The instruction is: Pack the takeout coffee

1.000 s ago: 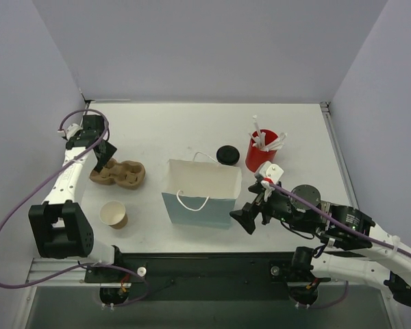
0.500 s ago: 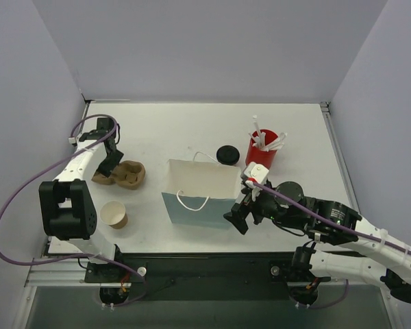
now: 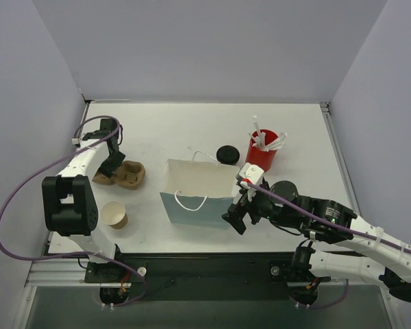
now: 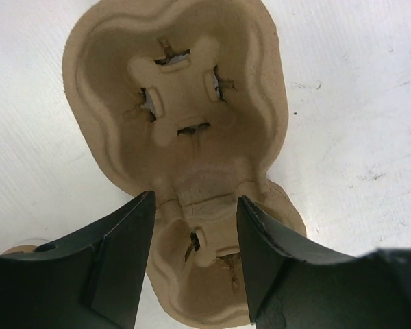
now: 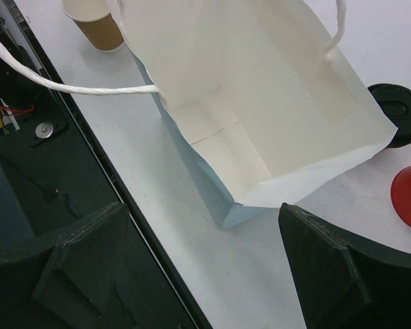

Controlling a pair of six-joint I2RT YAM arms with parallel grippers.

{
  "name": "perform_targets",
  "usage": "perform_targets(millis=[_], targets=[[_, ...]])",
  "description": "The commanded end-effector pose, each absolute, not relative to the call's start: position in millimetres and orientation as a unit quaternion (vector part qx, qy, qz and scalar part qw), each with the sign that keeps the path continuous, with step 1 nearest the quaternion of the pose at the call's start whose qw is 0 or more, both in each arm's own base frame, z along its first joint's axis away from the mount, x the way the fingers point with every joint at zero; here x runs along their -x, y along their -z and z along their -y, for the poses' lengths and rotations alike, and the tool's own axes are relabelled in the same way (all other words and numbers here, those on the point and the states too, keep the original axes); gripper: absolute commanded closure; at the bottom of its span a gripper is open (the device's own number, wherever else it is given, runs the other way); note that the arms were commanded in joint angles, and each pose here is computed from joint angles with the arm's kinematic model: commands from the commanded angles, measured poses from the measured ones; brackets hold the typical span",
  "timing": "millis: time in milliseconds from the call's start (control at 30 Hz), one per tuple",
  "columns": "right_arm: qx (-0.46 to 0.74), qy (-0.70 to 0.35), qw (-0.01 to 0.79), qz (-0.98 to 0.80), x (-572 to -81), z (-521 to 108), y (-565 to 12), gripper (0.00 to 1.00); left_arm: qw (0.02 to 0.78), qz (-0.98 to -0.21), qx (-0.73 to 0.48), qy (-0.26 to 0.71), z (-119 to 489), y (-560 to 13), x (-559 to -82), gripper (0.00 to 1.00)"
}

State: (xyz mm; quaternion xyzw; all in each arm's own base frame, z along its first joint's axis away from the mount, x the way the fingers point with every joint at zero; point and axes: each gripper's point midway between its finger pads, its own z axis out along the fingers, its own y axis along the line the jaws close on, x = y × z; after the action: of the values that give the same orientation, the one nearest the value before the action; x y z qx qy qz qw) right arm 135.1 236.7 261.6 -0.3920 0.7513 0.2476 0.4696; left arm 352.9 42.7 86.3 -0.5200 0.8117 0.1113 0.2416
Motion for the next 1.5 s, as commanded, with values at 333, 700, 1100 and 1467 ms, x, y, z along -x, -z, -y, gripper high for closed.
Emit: perform_targets(millis=[333, 700, 1100, 1467], targets=[[0.399, -0.252, 0.464, -0.75, -130, -233, -262, 0.05, 0.331, -0.917, 0.206, -0.082, -16, -151, -394, 0.36], [0.371, -0.285, 0.497, -0.731, -119, -210, -295, 0.05, 0.263, -0.962, -0.027, -0.07, -16, -115, -389, 0.35], [0.367, -0.272, 0.504, -0.733, -119, -197, -302, 0.05, 0.255, -0.961, -0.031, -0.102, -34, -97, -380, 0.32], [0.367, -0.264, 0.506, -0.735, -121, -196, -300, 0.05, 0.23, -0.967, -0.02, -0.106, -46, -80, -378, 0.35]])
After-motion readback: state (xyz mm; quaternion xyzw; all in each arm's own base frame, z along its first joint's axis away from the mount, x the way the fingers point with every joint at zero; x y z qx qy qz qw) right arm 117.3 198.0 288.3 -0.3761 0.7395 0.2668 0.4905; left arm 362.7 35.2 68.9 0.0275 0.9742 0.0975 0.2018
